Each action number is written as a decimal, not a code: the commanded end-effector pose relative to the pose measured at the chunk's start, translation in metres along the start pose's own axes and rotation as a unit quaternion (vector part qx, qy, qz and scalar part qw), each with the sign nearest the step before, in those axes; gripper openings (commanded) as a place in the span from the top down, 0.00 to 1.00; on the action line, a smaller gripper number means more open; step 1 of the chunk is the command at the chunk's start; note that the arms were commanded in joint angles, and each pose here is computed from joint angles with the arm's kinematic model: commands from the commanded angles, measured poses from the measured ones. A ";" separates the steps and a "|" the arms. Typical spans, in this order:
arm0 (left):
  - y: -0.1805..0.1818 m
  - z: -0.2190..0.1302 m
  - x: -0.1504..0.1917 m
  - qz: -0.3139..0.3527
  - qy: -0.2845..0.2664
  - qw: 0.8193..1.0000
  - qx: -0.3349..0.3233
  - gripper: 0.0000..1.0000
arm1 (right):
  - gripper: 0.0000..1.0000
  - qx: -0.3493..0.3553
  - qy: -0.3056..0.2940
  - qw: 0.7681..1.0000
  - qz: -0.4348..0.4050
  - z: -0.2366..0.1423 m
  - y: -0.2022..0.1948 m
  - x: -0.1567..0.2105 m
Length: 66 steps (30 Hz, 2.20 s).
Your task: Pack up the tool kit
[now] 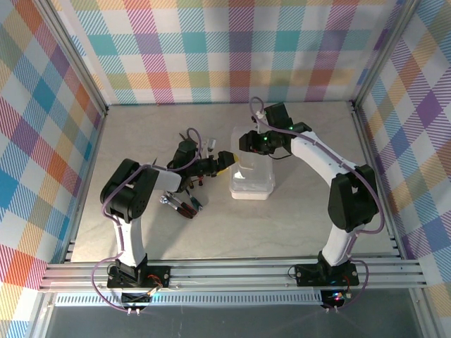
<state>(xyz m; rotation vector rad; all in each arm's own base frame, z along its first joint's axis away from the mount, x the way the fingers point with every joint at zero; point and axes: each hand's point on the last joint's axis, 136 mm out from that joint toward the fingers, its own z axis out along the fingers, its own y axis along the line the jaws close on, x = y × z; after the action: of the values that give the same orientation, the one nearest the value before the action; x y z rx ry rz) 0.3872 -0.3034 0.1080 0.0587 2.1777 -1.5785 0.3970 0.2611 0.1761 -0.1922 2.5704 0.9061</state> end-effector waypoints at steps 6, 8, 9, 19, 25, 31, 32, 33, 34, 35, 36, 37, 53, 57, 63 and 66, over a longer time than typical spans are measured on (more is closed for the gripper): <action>-0.009 -0.012 -0.007 0.035 0.004 0.998 -0.055 0.00 | 0.27 0.146 -0.012 0.989 -0.022 -0.043 -0.035 -0.009; -0.003 -0.023 -0.008 0.057 0.015 0.991 -0.124 0.00 | 0.13 0.179 -0.009 0.983 -0.025 -0.051 -0.045 -0.006; 0.000 -0.030 -0.010 0.069 0.019 0.984 -0.161 0.00 | 0.08 0.190 -0.006 0.981 -0.025 -0.052 -0.049 -0.004; 0.008 -0.096 -0.027 0.118 0.046 0.918 -0.375 0.00 | 0.01 0.220 0.023 0.975 -0.013 -0.035 -0.069 0.011; 0.015 -0.106 -0.021 0.105 0.046 0.912 -0.394 0.00 | 0.01 0.220 0.041 0.974 -0.021 -0.017 -0.065 0.013; 0.029 -0.107 -0.013 0.087 0.066 0.909 -0.403 0.01 | 0.01 0.231 0.062 0.971 -0.025 0.001 -0.068 0.019; 0.029 -0.106 -0.012 0.086 0.067 0.909 -0.402 0.00 | 0.01 0.232 0.063 0.970 -0.026 0.003 -0.068 0.019; 0.030 -0.106 -0.012 0.084 0.069 0.910 -0.400 0.00 | 0.01 0.232 0.065 0.970 -0.026 0.005 -0.068 0.019; 0.032 -0.105 -0.011 0.083 0.070 0.910 -0.400 0.00 | 0.01 0.232 0.066 0.970 -0.027 0.006 -0.067 0.019; 0.033 -0.104 -0.011 0.082 0.072 0.911 -0.399 0.00 | 0.01 0.232 0.068 0.970 -0.028 0.007 -0.068 0.019; 0.033 -0.103 -0.011 0.081 0.073 0.911 -0.398 0.00 | 0.01 0.232 0.069 0.970 -0.027 0.009 -0.069 0.020; 0.035 -0.102 -0.010 0.078 0.075 0.911 -0.397 0.00 | 0.01 0.231 0.069 0.970 -0.027 0.009 -0.068 0.019; 0.041 -0.097 -0.004 0.070 0.081 0.915 -0.389 0.00 | 0.21 0.249 0.066 0.966 -0.025 0.012 -0.078 0.020; 0.039 -0.096 -0.005 0.070 0.078 0.917 -0.384 0.00 | 0.30 0.244 0.064 0.967 -0.027 0.010 -0.076 0.022; 0.039 -0.095 -0.004 0.067 0.078 0.918 -0.382 0.00 | 0.37 0.239 0.063 0.969 -0.025 0.011 -0.076 0.026; 0.039 -0.095 -0.005 0.068 0.077 0.918 -0.382 0.00 | 0.47 0.235 0.056 0.970 -0.026 0.007 -0.073 0.022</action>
<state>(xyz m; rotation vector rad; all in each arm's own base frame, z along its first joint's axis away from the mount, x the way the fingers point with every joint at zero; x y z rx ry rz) 0.3714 -0.2028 0.0981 0.0987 2.6970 -0.5586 0.4103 0.2148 0.1298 -0.1494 2.7419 0.3001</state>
